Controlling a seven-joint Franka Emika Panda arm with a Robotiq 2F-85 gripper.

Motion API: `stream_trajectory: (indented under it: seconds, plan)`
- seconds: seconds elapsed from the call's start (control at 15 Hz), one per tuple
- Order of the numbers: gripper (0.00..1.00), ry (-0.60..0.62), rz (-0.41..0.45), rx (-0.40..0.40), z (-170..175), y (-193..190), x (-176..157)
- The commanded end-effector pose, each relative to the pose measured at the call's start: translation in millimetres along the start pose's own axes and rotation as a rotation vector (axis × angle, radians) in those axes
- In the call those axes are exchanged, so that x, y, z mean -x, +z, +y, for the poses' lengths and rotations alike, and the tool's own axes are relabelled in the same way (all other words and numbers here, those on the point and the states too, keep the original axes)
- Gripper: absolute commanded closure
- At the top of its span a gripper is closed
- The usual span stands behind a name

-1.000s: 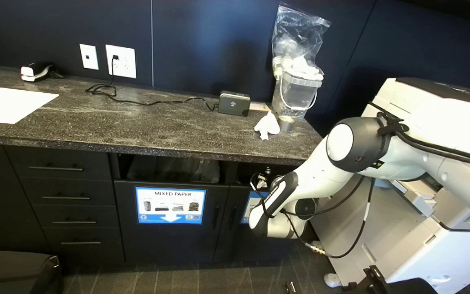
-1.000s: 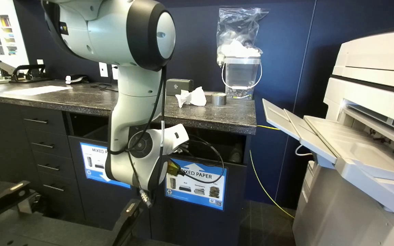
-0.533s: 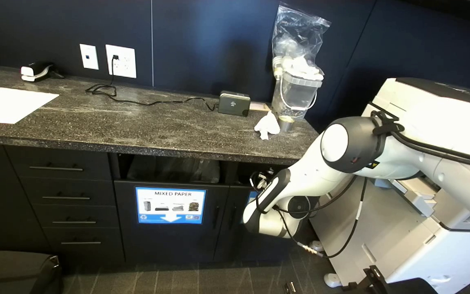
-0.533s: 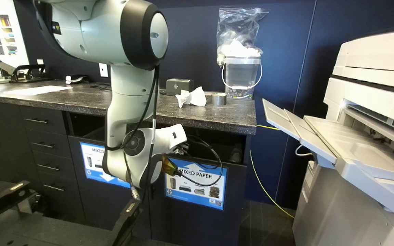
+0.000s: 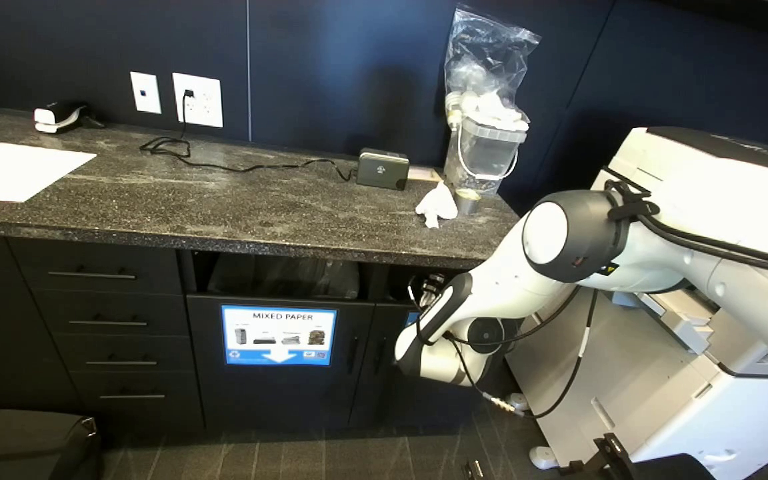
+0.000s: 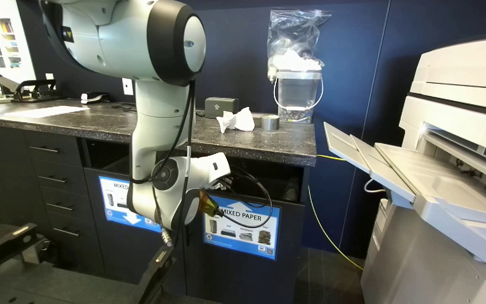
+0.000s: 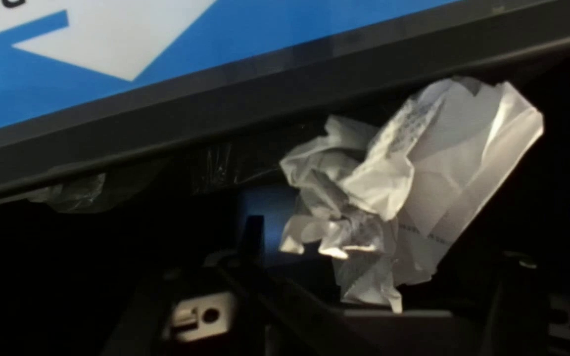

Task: Put the tissues into the rubbish bin.

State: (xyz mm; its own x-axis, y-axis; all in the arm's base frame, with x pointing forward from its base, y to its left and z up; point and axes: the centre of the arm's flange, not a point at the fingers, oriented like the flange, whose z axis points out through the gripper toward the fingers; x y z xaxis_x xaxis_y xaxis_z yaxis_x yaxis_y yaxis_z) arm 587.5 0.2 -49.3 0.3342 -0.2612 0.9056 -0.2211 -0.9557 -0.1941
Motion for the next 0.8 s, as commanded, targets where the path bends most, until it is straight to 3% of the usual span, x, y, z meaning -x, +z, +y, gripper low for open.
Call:
stream_trajectory:
  seconds: [0.0, 0.6, 0.73]
  plan:
    - [0.00, 0.026, -0.007, -0.015, 0.4, 56.9, 51.3]
    - [0.00, 0.040, 0.082, -0.152, -10.6, 50.8, 45.1]
    - [0.00, 0.020, 0.045, -0.145, -11.9, 50.8, 42.3]
